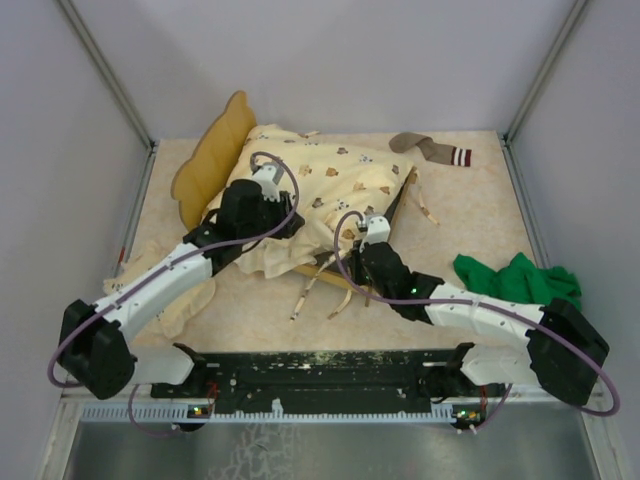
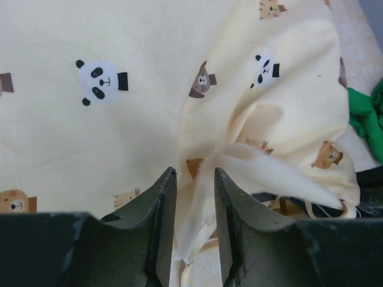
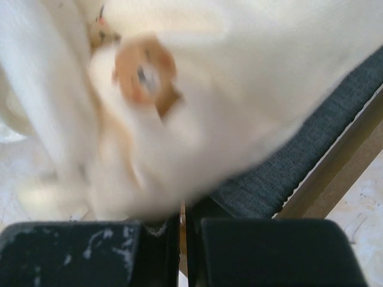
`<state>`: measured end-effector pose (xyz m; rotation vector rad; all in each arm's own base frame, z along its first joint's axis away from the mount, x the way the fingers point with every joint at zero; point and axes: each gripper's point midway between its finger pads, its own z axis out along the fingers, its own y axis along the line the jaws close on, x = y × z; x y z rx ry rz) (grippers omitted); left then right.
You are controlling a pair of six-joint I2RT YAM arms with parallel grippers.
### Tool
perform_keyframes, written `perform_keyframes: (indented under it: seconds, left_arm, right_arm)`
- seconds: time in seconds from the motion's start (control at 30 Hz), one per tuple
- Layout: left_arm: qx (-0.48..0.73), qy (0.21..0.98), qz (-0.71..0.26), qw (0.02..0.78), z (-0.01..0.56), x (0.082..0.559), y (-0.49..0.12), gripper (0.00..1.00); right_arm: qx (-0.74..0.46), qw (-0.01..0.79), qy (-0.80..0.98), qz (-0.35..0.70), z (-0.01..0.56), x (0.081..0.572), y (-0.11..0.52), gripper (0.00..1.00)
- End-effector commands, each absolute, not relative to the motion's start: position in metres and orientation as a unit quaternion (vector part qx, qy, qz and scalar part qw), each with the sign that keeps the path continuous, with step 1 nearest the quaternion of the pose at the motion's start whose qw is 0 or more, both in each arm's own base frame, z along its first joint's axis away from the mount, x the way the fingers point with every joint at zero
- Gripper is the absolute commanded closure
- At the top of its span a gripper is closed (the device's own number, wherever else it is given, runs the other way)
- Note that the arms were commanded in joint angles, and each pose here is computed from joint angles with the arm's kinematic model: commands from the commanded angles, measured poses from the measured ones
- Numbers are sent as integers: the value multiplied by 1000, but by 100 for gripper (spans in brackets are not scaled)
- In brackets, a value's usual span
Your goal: Set up the pet bed
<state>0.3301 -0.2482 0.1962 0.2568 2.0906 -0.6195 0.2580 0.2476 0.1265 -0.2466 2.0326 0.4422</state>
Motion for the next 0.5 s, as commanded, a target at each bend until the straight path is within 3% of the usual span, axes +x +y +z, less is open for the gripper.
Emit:
perform_keyframes:
  seconds: [0.0, 0.17, 0.47]
  left_arm:
    - [128, 839, -291, 442, 205, 303, -247, 61]
    - [167, 831, -333, 413, 195, 262, -249, 61]
    - [183, 833, -364, 376, 169, 215, -246, 58]
  right_arm:
    - [-80, 507, 829, 225, 145, 256, 257, 99]
    - [-77, 497, 837, 214, 140, 250, 247, 96]
    - [-144, 453, 851, 221, 157, 220, 239, 75]
